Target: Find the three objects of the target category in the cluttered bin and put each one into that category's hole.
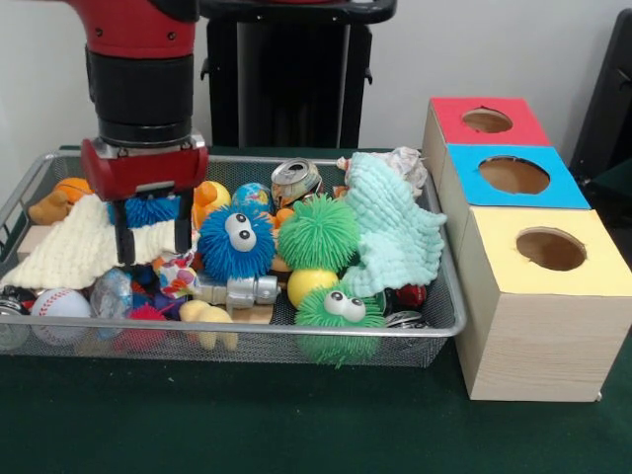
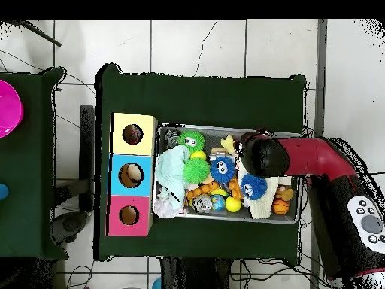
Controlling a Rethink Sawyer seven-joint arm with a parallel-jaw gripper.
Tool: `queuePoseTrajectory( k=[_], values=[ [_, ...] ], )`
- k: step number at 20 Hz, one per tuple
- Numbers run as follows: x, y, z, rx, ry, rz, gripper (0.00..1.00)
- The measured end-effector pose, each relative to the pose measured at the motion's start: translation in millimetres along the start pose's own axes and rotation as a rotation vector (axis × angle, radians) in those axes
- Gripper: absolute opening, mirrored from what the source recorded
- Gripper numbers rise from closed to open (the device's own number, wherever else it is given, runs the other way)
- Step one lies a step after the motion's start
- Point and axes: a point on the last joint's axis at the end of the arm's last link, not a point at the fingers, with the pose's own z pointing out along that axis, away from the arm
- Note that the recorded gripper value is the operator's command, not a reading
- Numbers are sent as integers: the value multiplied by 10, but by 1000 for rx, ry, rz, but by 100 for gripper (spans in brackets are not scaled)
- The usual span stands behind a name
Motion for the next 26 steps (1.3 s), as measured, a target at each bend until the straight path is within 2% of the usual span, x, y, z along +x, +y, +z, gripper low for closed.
queuePoseTrajectory(
  k=[5,11,16,18,20,26],
  values=[
    [-127,155,-151,28,55,-69,100],
    [-191,276,-189,41,74,-99,100],
    [-157,364,-170,42,112,-114,100],
    [-105,436,-160,33,157,-123,100],
    [-81,476,-158,25,181,-127,100],
    [-27,534,-170,12,231,-133,100]
  ],
)
